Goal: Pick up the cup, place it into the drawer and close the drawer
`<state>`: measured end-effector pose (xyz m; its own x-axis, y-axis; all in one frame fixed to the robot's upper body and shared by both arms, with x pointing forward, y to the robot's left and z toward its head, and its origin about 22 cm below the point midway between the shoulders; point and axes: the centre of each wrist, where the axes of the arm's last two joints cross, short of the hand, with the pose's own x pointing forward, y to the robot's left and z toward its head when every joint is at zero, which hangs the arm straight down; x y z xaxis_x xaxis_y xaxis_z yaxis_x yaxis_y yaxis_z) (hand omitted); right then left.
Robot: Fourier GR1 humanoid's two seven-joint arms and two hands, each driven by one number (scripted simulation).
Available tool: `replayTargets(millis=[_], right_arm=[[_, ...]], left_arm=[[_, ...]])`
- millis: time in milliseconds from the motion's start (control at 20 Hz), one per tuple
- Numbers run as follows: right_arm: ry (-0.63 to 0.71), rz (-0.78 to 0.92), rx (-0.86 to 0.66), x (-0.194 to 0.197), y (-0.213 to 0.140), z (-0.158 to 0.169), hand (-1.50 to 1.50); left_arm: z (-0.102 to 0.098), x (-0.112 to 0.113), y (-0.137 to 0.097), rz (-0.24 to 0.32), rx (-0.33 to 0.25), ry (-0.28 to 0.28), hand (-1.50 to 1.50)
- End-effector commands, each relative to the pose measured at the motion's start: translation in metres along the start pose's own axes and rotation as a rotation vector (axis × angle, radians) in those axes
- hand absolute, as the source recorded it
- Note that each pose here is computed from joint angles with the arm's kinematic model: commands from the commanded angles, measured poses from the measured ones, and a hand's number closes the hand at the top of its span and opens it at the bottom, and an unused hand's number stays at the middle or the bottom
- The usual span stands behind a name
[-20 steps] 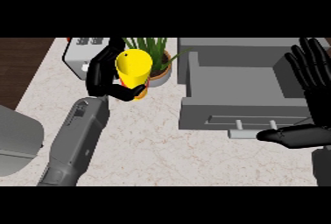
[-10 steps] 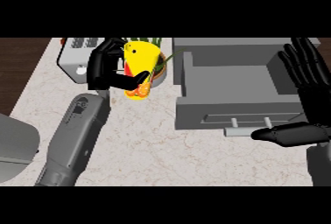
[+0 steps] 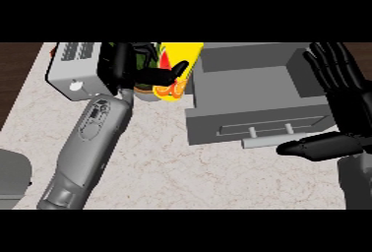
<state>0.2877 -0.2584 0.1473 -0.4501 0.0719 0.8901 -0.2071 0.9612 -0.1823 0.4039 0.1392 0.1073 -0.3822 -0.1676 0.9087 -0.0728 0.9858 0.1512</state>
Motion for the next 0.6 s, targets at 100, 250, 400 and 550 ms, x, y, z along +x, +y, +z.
replayTargets(millis=[100,250,400,550], right_arm=[[-0.039,-0.005,0.028,0.006,0.008,-0.013,-1.50],[-0.050,-0.008,0.046,0.009,0.005,-0.014,-1.50],[-0.041,-0.032,0.045,0.003,0.010,-0.014,-1.50],[-0.063,-0.037,0.081,0.008,0.014,-0.018,-1.50]], left_arm=[[-0.012,0.021,-0.079,-0.082,-0.308,0.144,1.50],[-0.014,0.018,-0.087,-0.118,-0.315,0.182,1.50],[-0.016,0.016,-0.093,-0.131,-0.366,0.170,-1.50],[-0.015,0.013,-0.095,-0.042,-0.324,0.184,-1.50]])
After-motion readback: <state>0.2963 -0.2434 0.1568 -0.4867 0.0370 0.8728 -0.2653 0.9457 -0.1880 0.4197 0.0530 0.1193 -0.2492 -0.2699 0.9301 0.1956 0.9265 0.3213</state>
